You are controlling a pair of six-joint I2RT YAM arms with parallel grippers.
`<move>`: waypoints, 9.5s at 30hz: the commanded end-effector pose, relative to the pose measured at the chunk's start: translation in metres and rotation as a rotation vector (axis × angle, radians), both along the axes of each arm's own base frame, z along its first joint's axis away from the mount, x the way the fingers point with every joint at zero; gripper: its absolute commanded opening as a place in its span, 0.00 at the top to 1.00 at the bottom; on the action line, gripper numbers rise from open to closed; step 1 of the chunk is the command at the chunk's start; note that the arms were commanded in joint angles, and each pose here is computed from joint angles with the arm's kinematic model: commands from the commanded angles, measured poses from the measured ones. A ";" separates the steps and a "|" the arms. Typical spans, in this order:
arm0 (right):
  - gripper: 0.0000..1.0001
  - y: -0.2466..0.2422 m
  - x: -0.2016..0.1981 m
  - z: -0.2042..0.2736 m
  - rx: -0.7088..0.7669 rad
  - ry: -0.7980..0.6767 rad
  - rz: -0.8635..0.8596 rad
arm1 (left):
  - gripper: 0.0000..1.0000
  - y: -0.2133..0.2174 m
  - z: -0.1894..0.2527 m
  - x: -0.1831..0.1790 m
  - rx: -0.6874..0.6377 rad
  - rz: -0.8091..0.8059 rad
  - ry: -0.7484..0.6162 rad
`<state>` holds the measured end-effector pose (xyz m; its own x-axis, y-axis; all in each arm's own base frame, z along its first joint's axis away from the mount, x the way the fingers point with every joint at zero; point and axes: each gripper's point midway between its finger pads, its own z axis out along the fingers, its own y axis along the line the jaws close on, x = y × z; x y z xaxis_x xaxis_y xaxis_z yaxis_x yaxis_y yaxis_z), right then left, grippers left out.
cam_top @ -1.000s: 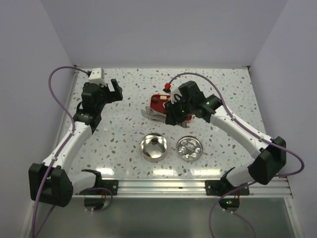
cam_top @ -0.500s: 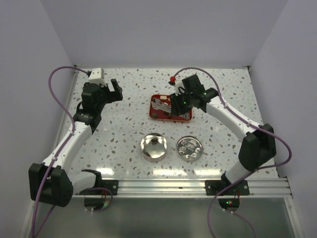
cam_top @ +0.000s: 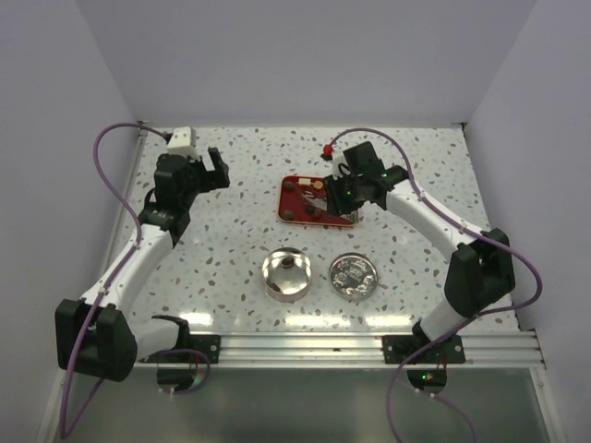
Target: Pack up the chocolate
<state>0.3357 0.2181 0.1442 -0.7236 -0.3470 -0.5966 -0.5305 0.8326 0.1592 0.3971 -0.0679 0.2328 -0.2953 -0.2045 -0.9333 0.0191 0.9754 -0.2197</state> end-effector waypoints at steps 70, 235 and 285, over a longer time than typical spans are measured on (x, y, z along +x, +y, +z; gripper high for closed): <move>0.79 -0.016 0.022 0.010 -0.041 -0.109 -0.032 | 0.00 0.001 0.011 0.002 -0.005 0.003 -0.027; 0.75 -0.046 -0.015 0.053 0.007 -0.085 -0.093 | 0.00 -0.005 0.007 0.005 -0.026 -0.023 -0.018; 0.58 0.015 -0.171 0.073 0.180 0.122 0.336 | 0.00 -0.004 0.009 0.004 -0.019 -0.021 -0.011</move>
